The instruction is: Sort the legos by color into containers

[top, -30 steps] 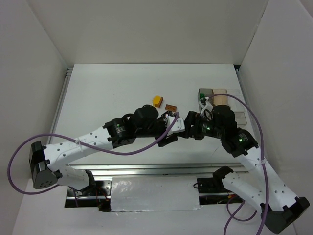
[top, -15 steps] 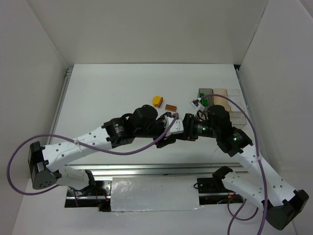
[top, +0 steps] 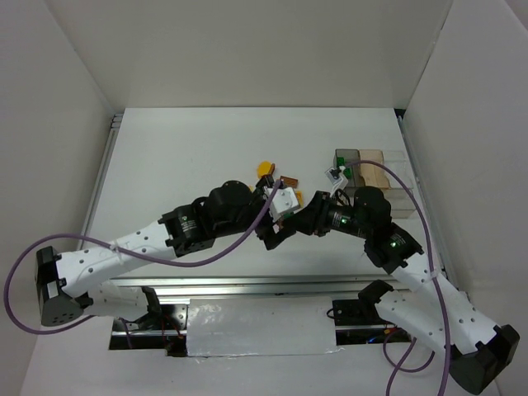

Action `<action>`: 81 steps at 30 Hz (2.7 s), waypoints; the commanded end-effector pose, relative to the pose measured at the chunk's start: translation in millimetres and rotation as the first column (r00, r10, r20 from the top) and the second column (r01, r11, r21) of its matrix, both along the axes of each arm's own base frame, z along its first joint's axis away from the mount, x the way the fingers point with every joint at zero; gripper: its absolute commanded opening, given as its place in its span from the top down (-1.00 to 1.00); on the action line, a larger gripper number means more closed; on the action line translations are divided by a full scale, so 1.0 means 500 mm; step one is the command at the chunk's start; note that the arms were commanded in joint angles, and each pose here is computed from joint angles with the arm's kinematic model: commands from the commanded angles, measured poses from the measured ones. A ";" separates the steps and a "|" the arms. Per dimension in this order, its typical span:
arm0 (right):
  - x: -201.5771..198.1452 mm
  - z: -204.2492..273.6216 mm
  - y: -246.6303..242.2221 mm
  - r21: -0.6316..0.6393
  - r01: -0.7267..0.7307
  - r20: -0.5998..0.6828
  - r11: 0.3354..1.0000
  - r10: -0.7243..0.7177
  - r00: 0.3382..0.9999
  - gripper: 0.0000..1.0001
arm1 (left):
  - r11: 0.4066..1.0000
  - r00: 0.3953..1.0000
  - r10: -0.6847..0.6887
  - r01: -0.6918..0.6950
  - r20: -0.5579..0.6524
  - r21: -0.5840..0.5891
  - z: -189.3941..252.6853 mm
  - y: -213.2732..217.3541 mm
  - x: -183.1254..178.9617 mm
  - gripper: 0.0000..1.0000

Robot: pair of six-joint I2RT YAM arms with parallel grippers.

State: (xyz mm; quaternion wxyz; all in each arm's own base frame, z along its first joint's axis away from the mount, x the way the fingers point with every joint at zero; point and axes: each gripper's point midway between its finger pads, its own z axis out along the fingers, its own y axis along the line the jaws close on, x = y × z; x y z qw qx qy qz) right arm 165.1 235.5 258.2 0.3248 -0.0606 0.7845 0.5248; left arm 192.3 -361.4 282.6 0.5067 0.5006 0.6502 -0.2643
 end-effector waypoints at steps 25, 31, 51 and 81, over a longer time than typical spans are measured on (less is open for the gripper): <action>-0.115 0.260 -0.014 0.206 -0.305 0.661 0.930 0.097 0.744 1.00 | 0.787 0.878 -0.316 0.031 -0.359 -0.617 0.273 0.070 -0.144 -0.76; -0.133 0.272 -0.008 0.205 -0.371 0.679 0.906 0.142 0.721 1.00 | 0.772 0.862 -0.369 0.075 -0.348 -0.632 0.277 0.060 -0.156 -0.48; -0.143 0.267 -0.002 0.104 -0.416 0.689 0.903 0.236 0.685 -0.71 | 0.801 0.854 -0.414 0.179 -0.314 -0.571 0.261 0.054 -0.175 1.00; -0.108 0.241 -0.007 0.059 -0.383 0.683 0.922 0.242 0.689 1.00 | 0.844 0.882 -0.353 0.156 -0.312 -0.514 0.244 0.069 -0.161 1.00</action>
